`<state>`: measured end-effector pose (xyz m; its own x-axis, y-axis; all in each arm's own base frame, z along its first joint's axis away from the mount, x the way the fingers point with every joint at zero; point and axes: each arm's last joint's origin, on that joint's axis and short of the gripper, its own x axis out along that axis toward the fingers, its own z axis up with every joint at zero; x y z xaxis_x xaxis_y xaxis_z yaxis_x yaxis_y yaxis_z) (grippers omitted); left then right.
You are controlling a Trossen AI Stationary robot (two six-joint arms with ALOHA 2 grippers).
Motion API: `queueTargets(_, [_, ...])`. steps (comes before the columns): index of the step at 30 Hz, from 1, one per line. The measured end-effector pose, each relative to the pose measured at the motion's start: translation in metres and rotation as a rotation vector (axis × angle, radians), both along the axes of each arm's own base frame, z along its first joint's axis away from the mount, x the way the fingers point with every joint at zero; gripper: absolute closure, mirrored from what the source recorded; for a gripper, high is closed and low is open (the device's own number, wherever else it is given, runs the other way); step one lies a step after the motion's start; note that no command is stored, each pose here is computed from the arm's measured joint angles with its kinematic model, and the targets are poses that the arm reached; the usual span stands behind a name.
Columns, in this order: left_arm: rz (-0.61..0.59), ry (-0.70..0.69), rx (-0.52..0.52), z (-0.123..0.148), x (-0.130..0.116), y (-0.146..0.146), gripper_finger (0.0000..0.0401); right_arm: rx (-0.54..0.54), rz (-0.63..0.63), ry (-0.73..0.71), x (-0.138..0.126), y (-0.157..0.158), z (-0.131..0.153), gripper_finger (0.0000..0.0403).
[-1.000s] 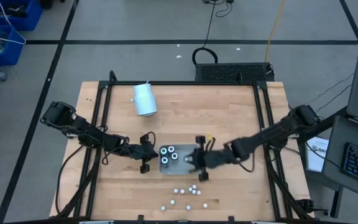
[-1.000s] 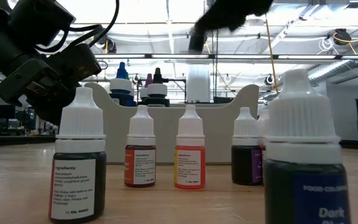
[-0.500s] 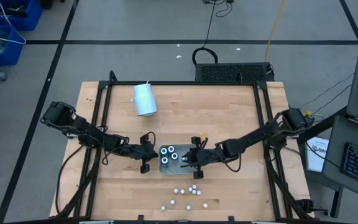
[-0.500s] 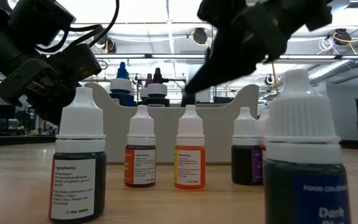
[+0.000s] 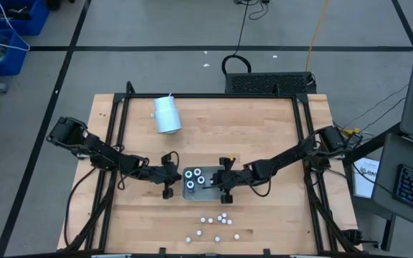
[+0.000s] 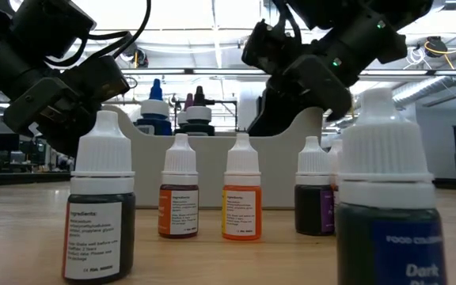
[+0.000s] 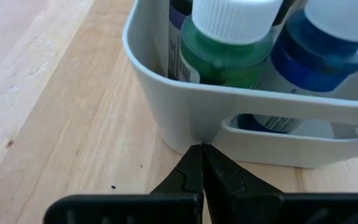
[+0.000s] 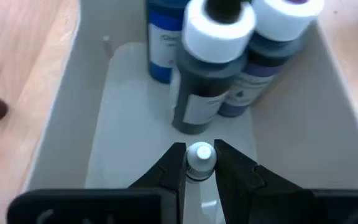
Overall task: Pick & Place food coloring
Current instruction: Put the small blue food coloring bottle into the gray bin
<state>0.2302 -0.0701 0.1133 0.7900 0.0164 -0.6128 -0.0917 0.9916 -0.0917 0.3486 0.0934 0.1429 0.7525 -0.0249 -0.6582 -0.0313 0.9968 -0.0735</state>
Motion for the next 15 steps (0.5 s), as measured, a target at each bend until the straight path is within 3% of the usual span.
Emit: queueTargets(15, [0.004, 0.0, -0.009, 0.0, 0.0, 0.0, 0.0395, 0.008, 0.012, -0.077, 0.0, 0.0, 0.018, 0.025])
